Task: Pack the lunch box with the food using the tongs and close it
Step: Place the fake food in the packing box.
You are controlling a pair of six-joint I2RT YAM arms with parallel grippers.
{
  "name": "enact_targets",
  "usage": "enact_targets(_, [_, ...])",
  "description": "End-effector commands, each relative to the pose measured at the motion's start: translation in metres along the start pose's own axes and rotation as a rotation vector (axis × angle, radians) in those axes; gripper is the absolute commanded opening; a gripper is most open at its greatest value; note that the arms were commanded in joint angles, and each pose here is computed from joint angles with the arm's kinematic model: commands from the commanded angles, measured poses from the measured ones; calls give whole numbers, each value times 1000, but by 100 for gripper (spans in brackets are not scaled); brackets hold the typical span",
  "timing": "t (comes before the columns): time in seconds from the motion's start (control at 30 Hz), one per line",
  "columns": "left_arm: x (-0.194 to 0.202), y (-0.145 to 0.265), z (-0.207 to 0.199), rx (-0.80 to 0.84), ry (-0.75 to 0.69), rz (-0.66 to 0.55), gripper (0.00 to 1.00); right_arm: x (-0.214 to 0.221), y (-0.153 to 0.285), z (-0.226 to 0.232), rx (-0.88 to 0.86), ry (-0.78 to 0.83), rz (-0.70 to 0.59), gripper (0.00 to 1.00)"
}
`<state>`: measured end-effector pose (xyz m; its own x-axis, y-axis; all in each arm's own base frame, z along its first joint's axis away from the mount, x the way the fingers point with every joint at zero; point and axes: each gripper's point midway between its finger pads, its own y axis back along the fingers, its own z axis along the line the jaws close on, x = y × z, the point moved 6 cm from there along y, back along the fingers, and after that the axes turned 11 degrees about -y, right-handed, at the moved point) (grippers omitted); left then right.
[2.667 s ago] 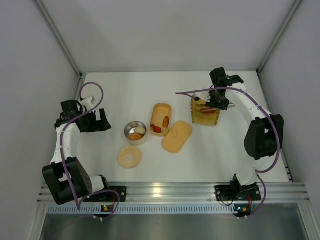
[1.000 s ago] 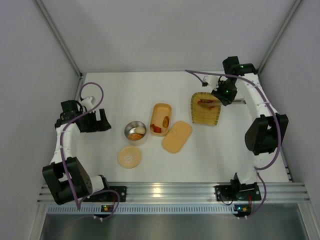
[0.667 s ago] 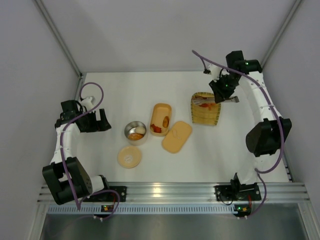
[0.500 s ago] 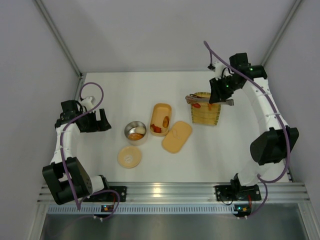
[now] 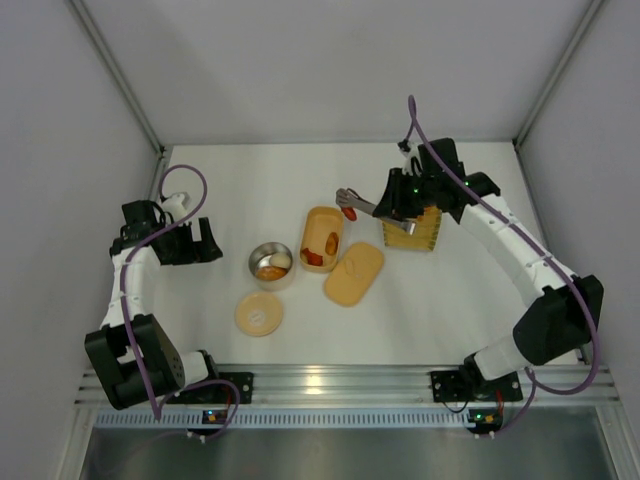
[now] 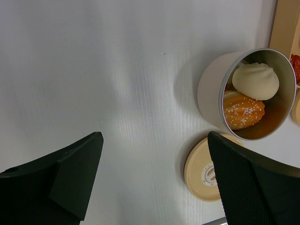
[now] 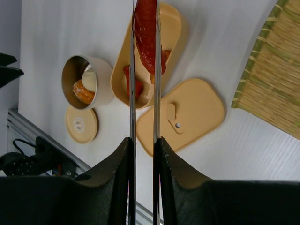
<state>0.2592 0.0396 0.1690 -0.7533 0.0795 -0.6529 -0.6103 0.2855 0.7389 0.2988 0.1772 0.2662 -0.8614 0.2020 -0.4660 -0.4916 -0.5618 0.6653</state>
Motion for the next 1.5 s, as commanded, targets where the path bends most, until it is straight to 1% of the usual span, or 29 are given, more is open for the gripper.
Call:
enact_targets(0.0, [-3, 2, 1, -3, -5, -31, 98, -22, 4, 34, -65, -77, -184, 0])
enact_targets(0.03, [-3, 2, 1, -2, -5, -28, 98, -18, 0, 36, -44, -108, -185, 0])
enact_targets(0.17, [-2, 1, 1, 1, -4, -28, 98, -8, -14, 38, -40, -124, -160, 0])
enact_targets(0.33, [-2, 0, 1, 3, 1, -27, 98, 3, -32, 35, -43, -166, -96, 0])
enact_targets(0.5, [-3, -2, 2, 5, 3, -26, 98, 14, -48, 37, -54, -166, -47, 0])
enact_targets(0.97, [-3, -3, 2, 12, 3, -26, 98, 31, -78, 45, -74, -150, 37, 0])
enact_targets(1.23, [-2, -7, 2, 20, 9, -19, 98, 35, -88, 50, -105, -170, 82, 19])
enact_targets(1.27, [-2, -6, 3, 19, 11, -20, 98, 37, -89, 50, -107, -171, 89, 27])
enact_targets(1.37, [-3, -6, 3, 18, 9, -23, 98, 39, -89, 49, -112, -176, 96, 32])
enact_targets(1.4, [-3, -6, 3, 18, 9, -23, 98, 39, -87, 50, -116, -177, 95, 39])
enact_targets(1.47, [-3, -6, 3, 17, 5, -24, 98, 40, -86, 50, -124, -175, 96, 44])
